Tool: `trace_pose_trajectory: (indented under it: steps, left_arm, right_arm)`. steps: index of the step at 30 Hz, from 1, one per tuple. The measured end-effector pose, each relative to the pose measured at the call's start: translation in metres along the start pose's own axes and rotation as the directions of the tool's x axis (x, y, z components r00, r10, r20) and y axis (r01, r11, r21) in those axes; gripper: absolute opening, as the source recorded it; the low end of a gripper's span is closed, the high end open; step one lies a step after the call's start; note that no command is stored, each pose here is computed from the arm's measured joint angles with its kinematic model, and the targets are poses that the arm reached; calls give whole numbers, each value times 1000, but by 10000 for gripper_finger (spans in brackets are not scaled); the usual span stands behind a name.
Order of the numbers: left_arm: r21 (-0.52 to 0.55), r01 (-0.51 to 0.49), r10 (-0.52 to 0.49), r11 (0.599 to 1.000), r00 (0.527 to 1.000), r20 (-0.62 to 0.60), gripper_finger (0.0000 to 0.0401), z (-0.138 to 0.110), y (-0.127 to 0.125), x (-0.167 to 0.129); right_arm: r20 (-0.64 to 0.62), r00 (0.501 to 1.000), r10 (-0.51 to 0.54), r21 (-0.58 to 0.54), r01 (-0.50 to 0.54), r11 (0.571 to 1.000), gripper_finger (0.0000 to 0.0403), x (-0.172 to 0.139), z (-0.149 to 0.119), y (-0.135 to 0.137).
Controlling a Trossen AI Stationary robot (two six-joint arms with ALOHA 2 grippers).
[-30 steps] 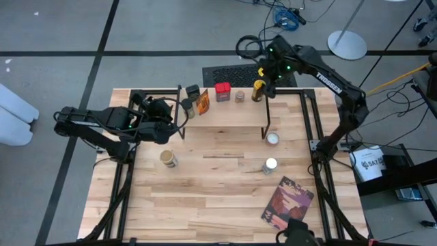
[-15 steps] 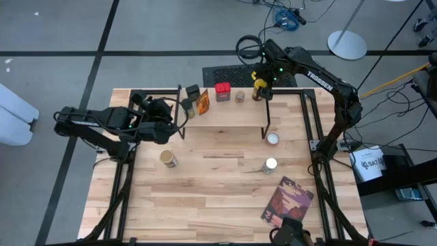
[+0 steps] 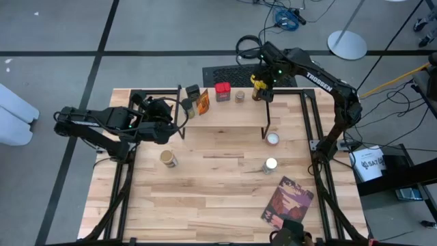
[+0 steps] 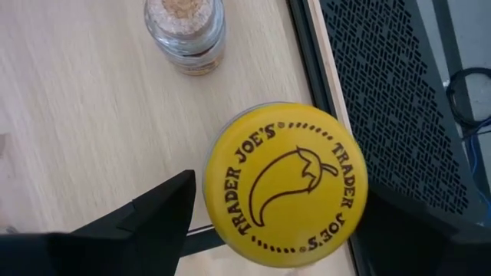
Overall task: Shelf spices
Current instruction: Put the yellow spice bottle on the table
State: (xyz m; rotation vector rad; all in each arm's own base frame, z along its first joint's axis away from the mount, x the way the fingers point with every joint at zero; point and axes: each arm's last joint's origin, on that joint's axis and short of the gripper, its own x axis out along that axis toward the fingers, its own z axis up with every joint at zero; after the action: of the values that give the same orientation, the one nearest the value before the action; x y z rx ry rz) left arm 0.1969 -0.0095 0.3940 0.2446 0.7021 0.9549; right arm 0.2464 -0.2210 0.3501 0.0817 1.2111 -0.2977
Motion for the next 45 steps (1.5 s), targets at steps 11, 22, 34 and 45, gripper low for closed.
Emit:
trace_pose_trajectory:
  steps: [11, 22, 34, 45]
  left_arm:
    - [0, 0, 0, 1000, 1000, 0, 191, 0, 0, 0]
    - [0, 0, 0, 1000, 1000, 0, 191, 0, 0, 0]
    - [0, 0, 0, 1000, 1000, 0, 191, 0, 0, 0]
    - [0, 0, 0, 1000, 1000, 0, 191, 0, 0, 0]
  right_arm:
    - [30, 999, -17, -27, 18, 999, 313, 0, 3, -1]
    - [29, 999, -17, -30, 18, 999, 272, 0, 3, -1]
    - [33, 999, -13, -15, 14, 1000, 217, -1, 3, -1]
    - [21, 1000, 2, -48, -1, 999, 214, -6, 4, 13]
